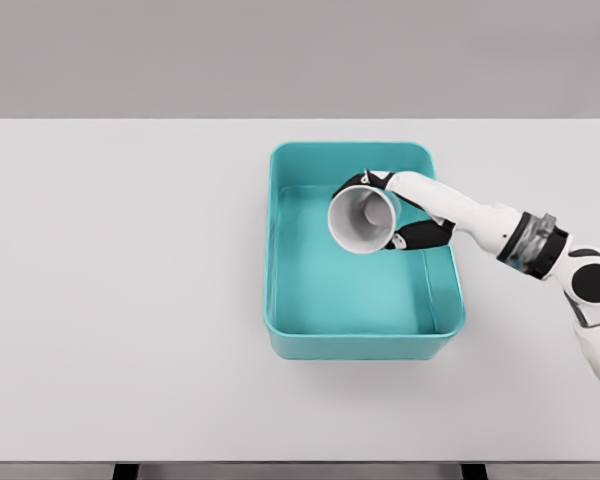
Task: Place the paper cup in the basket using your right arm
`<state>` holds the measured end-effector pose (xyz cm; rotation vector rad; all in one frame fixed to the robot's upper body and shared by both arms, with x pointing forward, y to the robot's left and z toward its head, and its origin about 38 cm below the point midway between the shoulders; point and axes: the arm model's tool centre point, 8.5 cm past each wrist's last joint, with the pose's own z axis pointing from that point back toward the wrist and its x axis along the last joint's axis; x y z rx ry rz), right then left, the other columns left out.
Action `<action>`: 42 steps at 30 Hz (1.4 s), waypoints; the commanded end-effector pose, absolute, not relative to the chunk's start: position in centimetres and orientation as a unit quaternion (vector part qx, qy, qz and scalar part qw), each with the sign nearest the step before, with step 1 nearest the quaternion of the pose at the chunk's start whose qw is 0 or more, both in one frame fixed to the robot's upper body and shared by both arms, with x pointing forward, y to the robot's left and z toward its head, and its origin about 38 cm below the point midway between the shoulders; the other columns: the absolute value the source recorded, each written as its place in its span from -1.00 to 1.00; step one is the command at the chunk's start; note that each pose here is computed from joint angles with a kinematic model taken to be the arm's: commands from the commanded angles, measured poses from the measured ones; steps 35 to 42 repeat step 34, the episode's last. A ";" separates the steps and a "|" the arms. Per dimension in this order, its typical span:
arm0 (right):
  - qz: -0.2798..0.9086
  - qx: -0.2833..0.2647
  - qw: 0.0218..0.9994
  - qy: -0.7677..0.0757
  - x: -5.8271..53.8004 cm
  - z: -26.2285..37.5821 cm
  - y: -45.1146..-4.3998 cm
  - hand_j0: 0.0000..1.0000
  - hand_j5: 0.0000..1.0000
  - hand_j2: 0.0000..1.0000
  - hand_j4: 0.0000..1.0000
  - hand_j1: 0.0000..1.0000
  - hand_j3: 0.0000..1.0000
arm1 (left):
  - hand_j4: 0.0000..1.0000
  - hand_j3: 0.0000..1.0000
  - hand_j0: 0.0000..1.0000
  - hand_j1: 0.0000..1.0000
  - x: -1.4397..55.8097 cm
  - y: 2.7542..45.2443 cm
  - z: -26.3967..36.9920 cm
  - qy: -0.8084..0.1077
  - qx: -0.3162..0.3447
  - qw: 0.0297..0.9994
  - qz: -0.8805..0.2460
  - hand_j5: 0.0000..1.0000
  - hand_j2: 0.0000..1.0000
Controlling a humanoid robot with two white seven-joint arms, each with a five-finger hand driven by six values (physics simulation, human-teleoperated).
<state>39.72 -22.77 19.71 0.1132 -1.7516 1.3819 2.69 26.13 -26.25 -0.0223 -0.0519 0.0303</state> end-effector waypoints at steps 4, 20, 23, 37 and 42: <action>0.558 0.045 0.441 -0.702 39.8 19.6 -22.7 0.97 0.97 0.97 0.97 0.97 0.97 | 1.00 1.00 1.00 1.00 2.7 26.1 -26.2 -0.026 -0.011 0.999 0.015 1.00 1.00; 0.513 0.045 0.453 -0.727 40.1 22.9 -27.1 0.99 0.99 0.99 0.99 0.99 0.99 | 1.00 1.00 1.00 1.00 2.7 26.1 -26.2 -0.026 -0.011 0.999 0.015 1.00 1.00; 0.492 0.057 0.467 -0.733 39.7 23.4 -29.4 1.00 1.00 1.00 1.00 1.00 1.00 | 1.00 1.00 1.00 1.00 2.7 26.1 -26.2 -0.026 -0.011 0.999 0.015 1.00 1.00; 0.441 0.043 0.502 -0.743 37.8 23.0 -34.4 1.00 1.00 1.00 1.00 1.00 1.00 | 1.00 1.00 1.00 1.00 2.7 26.1 -26.2 -0.026 -0.011 0.999 0.015 1.00 1.00; 0.441 0.043 0.502 -0.743 37.8 23.0 -34.4 1.00 1.00 1.00 1.00 1.00 1.00 | 1.00 1.00 1.00 1.00 2.7 26.1 -26.2 -0.026 -0.011 0.999 0.015 1.00 1.00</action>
